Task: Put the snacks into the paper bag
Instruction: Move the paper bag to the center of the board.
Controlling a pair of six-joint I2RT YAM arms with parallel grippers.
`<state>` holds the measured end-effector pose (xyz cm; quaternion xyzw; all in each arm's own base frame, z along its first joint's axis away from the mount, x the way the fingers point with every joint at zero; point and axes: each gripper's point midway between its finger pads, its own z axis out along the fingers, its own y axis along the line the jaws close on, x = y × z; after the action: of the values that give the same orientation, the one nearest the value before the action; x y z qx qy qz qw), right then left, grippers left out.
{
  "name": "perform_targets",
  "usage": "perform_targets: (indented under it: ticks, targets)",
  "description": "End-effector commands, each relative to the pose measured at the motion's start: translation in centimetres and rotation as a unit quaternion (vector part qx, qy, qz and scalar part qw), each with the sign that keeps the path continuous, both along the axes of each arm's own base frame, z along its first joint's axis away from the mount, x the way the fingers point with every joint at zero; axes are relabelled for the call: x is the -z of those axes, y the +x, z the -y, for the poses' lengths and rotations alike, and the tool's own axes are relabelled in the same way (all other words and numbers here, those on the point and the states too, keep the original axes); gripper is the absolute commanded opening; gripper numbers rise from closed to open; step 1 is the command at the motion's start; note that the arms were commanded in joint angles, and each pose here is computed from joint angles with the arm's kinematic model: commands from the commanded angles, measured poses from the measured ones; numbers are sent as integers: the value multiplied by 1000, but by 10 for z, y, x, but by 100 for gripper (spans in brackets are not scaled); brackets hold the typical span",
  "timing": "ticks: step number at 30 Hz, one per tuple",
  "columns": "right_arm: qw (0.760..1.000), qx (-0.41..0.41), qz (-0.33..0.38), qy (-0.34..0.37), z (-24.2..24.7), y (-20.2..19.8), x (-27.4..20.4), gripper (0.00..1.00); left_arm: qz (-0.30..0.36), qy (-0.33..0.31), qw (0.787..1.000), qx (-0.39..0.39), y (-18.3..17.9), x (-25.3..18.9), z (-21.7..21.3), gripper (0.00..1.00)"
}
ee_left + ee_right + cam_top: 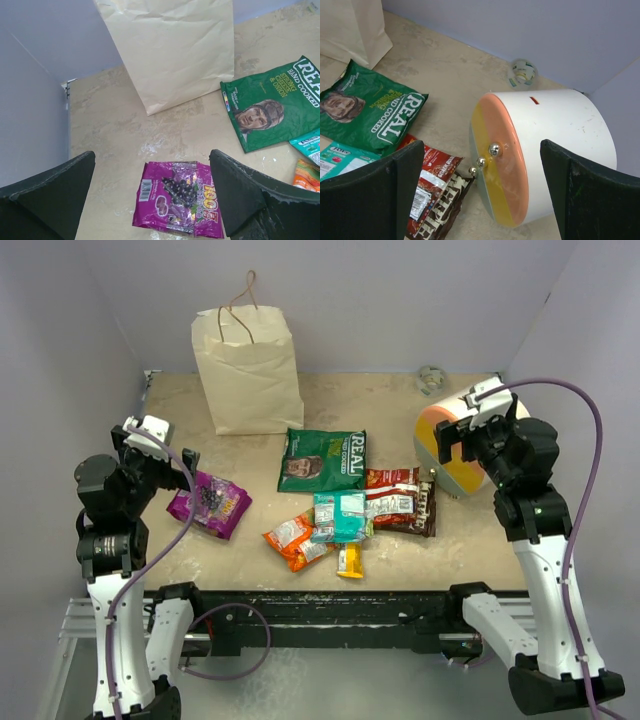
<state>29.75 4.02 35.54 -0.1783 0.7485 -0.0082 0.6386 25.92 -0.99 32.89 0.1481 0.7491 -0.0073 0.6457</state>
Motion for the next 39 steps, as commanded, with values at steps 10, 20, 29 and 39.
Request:
perform_targets:
  ticks: [10,20,29,39]
  targets:
    - [994,-98,-16,-44,-25,0,-2,100,-11,53,997,51,-1,11,8,99]
    - [976,-202,-45,-60,-56,9,35,100,-109,80,983,121,0,68,16,99]
    - [969,-242,-39,-27,-75,12,78,100,-81,40,993,81,53,63,5,99]
    - [969,-243,-31,-20,-77,6,78,100,-31,46,989,135,130,5,8,100]
